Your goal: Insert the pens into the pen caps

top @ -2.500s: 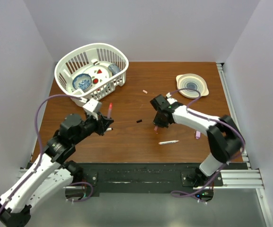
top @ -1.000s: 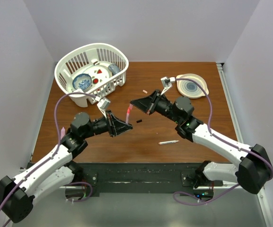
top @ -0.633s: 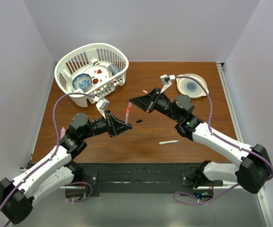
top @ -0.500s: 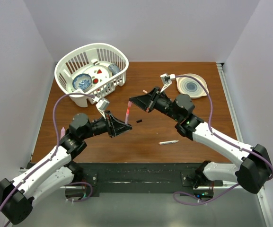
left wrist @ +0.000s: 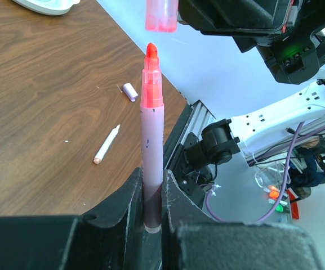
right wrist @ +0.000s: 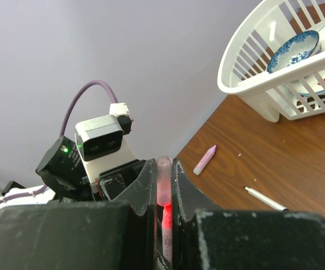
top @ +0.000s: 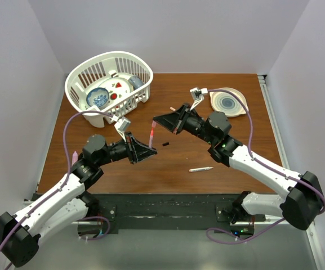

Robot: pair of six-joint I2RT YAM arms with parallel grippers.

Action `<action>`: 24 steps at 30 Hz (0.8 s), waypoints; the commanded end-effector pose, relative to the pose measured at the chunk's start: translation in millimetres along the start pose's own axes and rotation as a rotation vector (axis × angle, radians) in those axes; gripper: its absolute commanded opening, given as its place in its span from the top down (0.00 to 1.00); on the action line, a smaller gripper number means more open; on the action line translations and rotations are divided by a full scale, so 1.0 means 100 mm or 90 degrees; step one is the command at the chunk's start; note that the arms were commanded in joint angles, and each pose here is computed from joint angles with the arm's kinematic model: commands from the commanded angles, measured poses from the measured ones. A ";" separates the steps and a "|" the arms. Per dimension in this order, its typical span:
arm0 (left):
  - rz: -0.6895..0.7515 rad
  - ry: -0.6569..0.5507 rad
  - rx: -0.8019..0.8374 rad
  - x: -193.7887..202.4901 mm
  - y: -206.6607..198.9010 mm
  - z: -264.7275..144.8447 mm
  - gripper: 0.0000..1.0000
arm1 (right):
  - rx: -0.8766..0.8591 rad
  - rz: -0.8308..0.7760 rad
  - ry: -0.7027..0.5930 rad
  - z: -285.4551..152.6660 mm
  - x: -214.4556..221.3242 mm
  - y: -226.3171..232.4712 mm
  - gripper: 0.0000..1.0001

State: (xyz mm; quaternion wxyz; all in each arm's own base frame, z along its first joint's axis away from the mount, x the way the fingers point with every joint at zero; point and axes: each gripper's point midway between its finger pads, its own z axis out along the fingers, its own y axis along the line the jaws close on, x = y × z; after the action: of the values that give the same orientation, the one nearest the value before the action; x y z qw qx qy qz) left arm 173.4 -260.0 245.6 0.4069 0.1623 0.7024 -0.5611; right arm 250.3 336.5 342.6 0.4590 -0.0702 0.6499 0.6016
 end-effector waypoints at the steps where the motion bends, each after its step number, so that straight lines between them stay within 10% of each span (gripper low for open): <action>1: 0.030 -0.013 0.006 -0.05 -0.03 -0.01 1.00 | -0.022 -0.021 0.019 0.05 0.03 0.11 1.00; 24: 0.050 -0.024 -0.023 -0.14 0.01 0.00 1.00 | -0.001 -0.033 0.125 -0.18 0.56 -0.05 1.00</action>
State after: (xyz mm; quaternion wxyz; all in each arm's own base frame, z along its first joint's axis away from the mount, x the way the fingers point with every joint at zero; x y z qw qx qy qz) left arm 170.1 -257.2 229.4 0.3936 0.1687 0.7231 -0.5419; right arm 238.1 342.4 316.3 0.4438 -0.0966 0.6737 0.5829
